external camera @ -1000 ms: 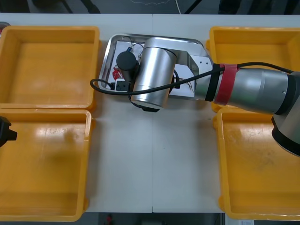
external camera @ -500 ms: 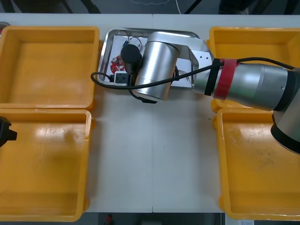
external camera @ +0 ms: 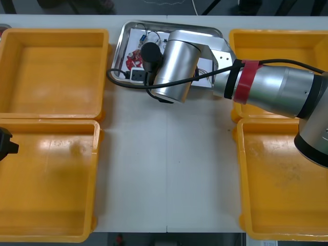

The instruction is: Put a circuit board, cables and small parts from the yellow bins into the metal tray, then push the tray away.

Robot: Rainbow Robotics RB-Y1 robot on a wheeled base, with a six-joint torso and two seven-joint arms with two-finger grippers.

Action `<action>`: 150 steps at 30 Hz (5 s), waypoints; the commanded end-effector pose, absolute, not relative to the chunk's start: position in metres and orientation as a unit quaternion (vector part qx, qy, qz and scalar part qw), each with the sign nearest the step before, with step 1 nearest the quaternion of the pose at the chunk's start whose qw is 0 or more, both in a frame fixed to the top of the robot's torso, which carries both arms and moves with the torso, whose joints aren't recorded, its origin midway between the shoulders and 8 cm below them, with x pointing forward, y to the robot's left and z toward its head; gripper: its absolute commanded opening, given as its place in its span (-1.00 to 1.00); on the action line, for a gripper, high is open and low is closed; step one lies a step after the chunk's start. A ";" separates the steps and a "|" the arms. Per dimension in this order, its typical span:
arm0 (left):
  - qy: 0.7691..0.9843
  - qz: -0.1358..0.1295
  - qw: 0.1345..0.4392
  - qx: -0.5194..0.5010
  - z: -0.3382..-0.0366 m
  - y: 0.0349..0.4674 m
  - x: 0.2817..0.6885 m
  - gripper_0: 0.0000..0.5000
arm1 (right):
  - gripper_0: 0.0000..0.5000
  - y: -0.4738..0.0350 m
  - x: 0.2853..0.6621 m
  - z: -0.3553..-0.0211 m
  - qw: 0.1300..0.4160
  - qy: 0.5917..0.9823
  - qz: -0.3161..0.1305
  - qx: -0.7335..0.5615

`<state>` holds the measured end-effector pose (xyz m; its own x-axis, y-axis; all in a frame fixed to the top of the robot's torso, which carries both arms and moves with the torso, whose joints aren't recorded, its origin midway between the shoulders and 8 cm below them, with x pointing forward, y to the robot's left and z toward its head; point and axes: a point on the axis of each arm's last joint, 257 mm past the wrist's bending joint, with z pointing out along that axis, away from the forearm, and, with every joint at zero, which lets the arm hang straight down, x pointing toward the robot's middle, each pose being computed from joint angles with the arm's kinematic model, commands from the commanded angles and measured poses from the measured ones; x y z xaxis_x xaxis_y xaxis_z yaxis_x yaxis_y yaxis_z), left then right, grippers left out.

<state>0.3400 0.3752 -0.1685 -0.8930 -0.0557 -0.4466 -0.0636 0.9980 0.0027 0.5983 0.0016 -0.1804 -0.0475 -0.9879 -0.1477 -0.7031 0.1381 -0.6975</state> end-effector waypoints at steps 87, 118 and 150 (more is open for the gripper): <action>0.970 0.047 0.238 -0.004 -0.155 0.393 0.336 1.00 | 1.00 -0.052 0.432 -0.124 0.337 0.868 0.009 -0.366; 0.970 0.047 0.238 -0.004 -0.155 0.393 0.336 1.00 | 1.00 -0.345 0.403 -0.128 0.298 0.953 -0.021 -0.057; 0.970 0.047 0.238 -0.004 -0.155 0.393 0.336 1.00 | 1.00 -0.391 0.388 -0.140 0.255 0.966 -0.025 -0.024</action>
